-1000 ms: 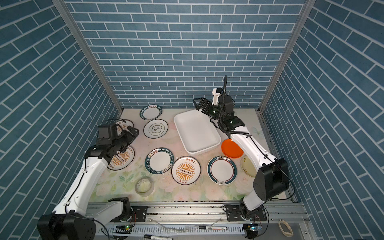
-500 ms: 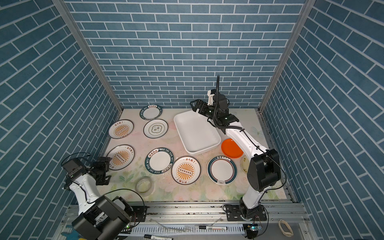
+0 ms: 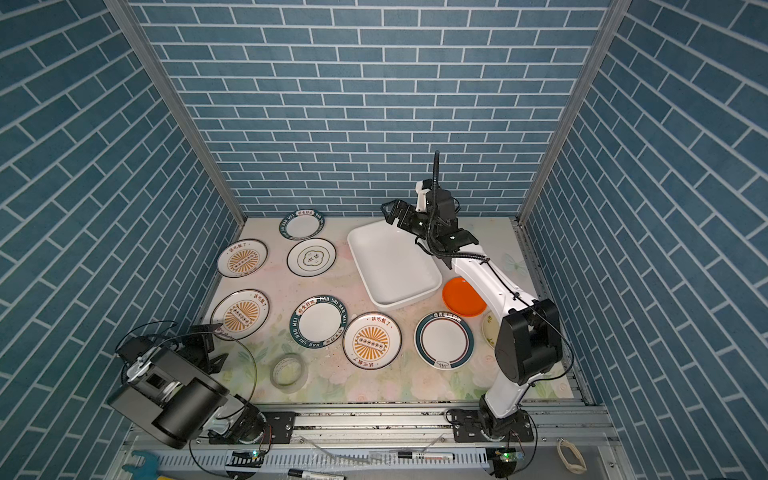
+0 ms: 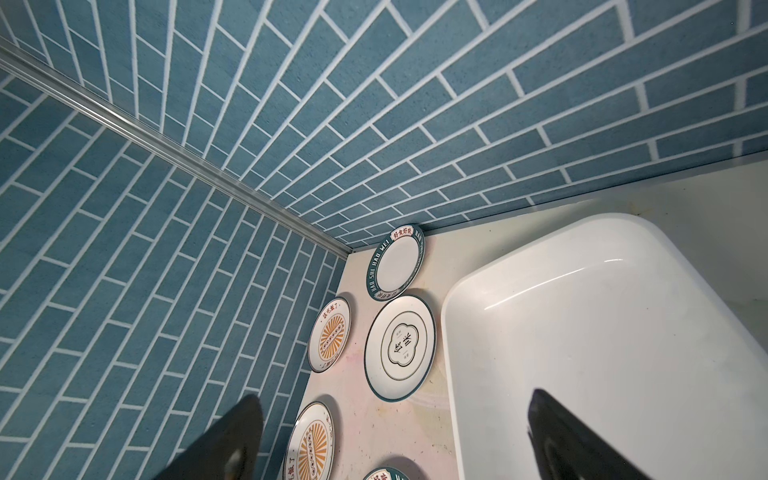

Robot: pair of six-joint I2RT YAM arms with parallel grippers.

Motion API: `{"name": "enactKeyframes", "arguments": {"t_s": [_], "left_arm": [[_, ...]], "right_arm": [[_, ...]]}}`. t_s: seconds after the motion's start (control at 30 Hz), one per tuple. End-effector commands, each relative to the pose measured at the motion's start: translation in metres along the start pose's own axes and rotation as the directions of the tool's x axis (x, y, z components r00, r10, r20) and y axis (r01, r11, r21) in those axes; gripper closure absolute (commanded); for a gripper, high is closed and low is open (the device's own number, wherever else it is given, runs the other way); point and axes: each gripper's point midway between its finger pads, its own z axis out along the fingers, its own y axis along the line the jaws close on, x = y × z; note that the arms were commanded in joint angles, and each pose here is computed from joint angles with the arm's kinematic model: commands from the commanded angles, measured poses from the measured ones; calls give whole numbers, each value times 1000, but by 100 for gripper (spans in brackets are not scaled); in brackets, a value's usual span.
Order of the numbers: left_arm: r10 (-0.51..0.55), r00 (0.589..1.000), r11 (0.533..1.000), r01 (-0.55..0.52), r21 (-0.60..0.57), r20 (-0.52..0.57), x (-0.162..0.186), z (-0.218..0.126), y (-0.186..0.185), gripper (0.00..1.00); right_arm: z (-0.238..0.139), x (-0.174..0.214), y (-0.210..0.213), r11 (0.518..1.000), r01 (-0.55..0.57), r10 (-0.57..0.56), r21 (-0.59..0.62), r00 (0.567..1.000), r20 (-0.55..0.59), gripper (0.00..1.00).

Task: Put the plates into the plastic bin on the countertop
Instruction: 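Grasp the sunburst plate edge with the left gripper while the right arm reaches forward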

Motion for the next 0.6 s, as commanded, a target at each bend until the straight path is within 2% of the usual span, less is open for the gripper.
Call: {"name": "enactKeyframes", "arguments": {"t_s": [0.0,0.1,0.27,0.57], "left_arm": [[32,999,999,-31,31,-5,-6,5,-2,8],[6,1000,1000,-6,-8,1,-9,9,9,8],[-21,999,1000,21,13,28,-16,20,16,10],[25,995,999,-28,23,96,-26,31,15,12]], "right_arm": [[-14,-10,1,999,-3,1,38,998,56,1],[-17,-11,-6,998,-7,2,67,997,83,1],[-17,-12,-14,996,-22,11,91,993,115,1],[-17,-14,-24,992,-40,21,122,988,153,1]]}}
